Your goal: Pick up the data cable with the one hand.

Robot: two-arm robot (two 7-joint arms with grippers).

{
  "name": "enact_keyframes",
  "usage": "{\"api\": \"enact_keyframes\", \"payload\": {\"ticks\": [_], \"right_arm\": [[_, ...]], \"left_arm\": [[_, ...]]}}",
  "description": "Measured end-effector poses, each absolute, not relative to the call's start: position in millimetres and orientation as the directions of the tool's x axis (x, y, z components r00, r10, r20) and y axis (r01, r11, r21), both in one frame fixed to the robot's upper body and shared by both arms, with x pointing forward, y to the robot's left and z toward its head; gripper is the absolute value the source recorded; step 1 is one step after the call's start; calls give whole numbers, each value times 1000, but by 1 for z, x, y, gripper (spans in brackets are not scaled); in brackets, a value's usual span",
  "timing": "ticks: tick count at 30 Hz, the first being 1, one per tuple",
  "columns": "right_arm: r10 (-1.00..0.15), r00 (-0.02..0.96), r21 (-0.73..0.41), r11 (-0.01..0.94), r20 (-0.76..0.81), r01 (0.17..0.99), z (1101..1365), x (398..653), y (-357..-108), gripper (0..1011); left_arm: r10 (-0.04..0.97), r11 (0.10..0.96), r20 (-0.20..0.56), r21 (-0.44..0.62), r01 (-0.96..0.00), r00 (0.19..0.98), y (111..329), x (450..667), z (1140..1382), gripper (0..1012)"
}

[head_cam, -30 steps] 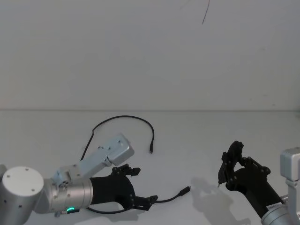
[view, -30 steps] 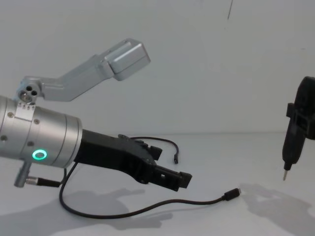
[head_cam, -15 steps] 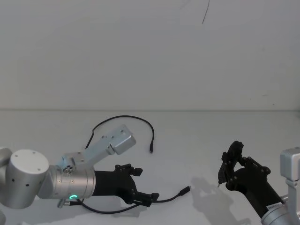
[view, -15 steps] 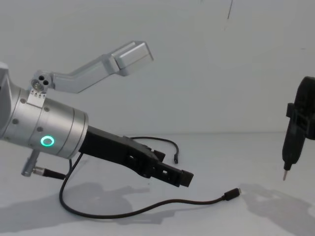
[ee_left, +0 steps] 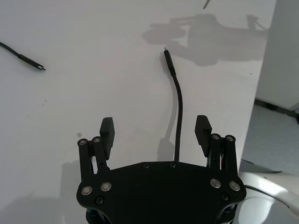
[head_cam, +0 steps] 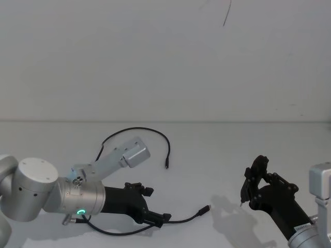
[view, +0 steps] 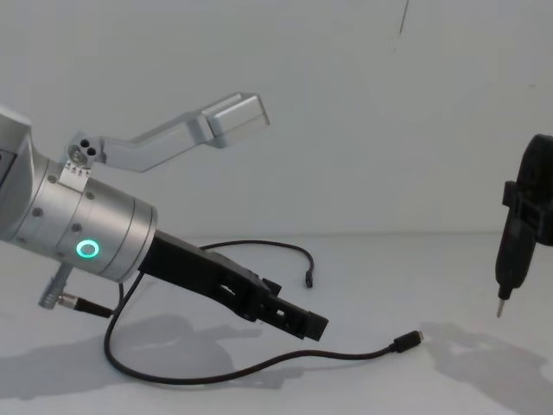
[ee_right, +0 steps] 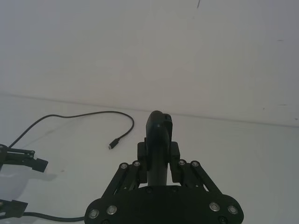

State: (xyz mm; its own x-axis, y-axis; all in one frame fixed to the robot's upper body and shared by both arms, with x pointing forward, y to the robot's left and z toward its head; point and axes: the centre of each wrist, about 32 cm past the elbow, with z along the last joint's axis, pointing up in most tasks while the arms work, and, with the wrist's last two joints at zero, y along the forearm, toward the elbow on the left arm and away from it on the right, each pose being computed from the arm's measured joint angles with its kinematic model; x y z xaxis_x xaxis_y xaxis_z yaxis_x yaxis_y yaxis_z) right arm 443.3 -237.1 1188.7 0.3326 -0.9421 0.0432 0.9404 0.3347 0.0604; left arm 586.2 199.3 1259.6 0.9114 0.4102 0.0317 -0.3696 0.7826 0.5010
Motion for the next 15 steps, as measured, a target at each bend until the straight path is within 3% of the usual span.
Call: {"api": "enact_keyframes", "payload": {"ticks": [15], "right_arm": [[-942,333,60,335,43,940,1189,443,-237,263]], "left_arm": [[383,776,37,529,-343,923,197,588,1258,1001]]}}
